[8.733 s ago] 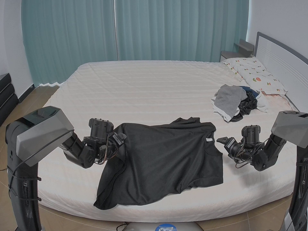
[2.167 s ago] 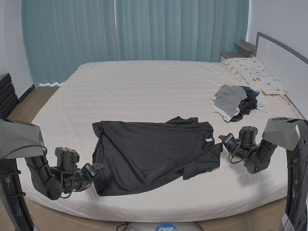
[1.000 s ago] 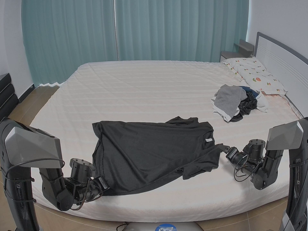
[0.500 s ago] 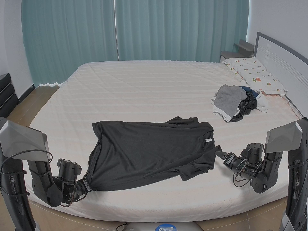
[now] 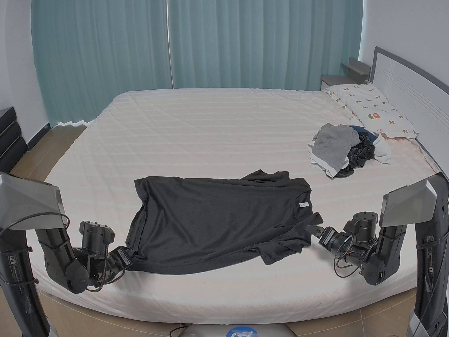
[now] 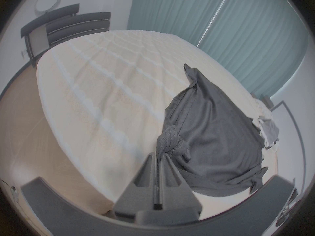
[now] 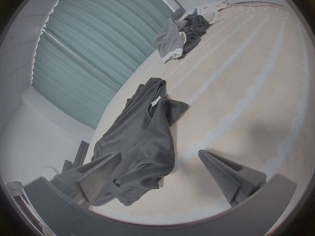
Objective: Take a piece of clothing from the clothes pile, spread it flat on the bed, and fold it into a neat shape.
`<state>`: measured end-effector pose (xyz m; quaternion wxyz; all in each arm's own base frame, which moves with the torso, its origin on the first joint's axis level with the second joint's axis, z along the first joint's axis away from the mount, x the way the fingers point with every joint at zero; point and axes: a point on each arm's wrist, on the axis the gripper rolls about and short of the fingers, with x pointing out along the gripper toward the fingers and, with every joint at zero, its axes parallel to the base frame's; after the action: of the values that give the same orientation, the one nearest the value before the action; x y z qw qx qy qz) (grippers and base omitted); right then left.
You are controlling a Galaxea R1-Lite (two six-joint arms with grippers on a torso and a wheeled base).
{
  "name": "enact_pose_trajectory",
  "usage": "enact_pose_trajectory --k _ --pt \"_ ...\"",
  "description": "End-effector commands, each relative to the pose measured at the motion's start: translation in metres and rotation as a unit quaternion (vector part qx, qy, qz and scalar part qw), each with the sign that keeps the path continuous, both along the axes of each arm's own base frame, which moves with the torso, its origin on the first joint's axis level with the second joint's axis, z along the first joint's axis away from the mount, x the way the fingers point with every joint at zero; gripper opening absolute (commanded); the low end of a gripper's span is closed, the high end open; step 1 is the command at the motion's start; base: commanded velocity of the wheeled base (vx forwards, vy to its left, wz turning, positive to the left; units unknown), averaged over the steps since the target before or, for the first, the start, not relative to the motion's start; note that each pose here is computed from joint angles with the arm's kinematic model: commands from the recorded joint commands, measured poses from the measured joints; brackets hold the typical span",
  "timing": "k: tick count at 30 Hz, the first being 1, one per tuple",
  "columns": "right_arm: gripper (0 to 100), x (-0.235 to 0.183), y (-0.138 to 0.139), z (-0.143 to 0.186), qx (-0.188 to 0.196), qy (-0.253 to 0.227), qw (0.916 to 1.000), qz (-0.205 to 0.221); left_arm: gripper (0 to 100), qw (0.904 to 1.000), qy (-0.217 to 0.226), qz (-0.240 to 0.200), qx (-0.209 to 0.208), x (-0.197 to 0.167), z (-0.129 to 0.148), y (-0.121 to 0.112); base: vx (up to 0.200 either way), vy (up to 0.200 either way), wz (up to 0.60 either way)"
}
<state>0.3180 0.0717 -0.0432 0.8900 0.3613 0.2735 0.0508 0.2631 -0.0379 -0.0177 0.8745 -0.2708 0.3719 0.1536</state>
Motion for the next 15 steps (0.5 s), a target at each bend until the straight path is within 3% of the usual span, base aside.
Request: enact_pose_trajectory --k 1,2,3,8,15 --pt "100 0.003 0.008 -0.011 -0.002 0.007 0.9999 0.012 0 0.9995 -0.014 0.020 -0.021 0.012 0.000 0.007 0.000 0.000 0.00" --pt "100 0.004 0.008 -0.014 -0.002 0.008 0.9999 0.011 0 0.9994 -0.012 0.019 -0.026 0.012 -0.001 0.010 0.000 0.000 0.00" --pt "0 0.008 0.010 -0.015 -0.002 0.005 0.9999 0.012 0 0.9992 -0.015 0.021 -0.030 0.014 0.000 0.012 0.000 0.000 0.00" --pt "0 0.026 0.013 -0.023 -0.003 0.005 0.9999 0.009 0 0.9984 -0.020 0.030 -0.043 0.020 -0.002 0.015 0.000 0.000 0.00" --pt "0 0.047 0.010 -0.006 -0.015 -0.033 0.9986 -0.038 0 0.9970 -0.038 0.046 -0.049 0.030 -0.003 0.021 0.000 0.000 0.00"
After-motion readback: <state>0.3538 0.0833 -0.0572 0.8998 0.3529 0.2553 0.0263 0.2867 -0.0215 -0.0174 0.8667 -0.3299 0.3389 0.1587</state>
